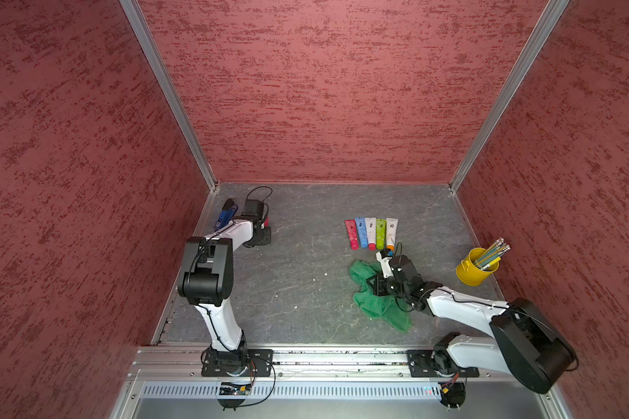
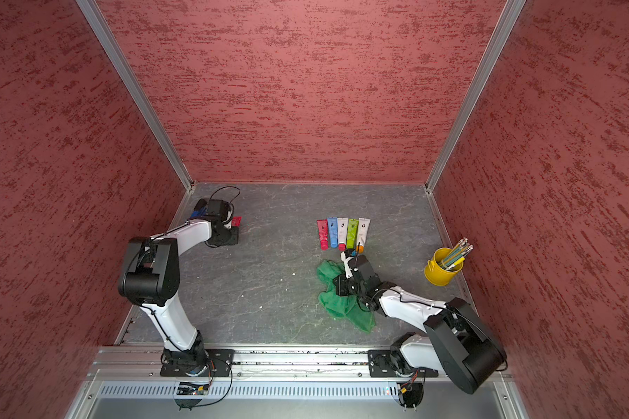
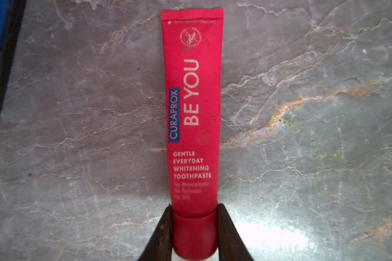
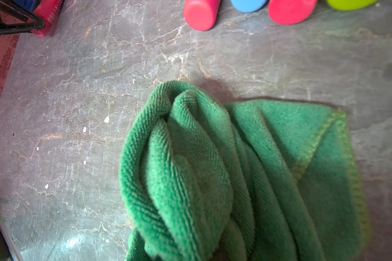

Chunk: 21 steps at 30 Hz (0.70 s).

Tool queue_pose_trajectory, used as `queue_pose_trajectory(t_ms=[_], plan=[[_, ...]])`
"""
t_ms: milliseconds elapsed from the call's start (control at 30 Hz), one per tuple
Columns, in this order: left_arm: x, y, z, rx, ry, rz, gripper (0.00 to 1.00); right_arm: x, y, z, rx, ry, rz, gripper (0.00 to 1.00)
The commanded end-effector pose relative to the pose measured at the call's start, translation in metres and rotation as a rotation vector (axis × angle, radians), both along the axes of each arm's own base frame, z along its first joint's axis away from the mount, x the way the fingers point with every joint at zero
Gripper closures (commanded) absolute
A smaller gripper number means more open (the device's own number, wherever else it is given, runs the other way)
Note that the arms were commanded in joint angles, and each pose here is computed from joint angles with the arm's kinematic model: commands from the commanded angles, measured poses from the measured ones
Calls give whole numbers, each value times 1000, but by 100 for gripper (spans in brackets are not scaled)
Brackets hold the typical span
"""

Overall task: Wipe the surface of the toothpaste tube
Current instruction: Place the toothpaste at the center of the board.

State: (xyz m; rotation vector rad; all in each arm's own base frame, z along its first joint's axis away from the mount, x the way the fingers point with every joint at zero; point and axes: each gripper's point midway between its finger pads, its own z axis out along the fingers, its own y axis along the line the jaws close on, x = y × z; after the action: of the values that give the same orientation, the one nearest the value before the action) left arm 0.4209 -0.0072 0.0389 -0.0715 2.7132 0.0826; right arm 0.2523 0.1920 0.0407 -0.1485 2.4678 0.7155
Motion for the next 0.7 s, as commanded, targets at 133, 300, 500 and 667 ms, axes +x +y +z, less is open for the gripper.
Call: queue_pose_trajectory(t_ms=[133,300,500,667], plan=[[-12,-1,-15,33,63,-22,77,1,1,4,13,-26,14,100],[-17,1,-18,64,78,-13,54,1,1,6,17,-32,13,100],[-19,0,-18,88,96,-8,46,1,1,7,20,-38,11,100],[-24,-24,12,112,33,-10,44,1,0,8,20,-42,10,100]])
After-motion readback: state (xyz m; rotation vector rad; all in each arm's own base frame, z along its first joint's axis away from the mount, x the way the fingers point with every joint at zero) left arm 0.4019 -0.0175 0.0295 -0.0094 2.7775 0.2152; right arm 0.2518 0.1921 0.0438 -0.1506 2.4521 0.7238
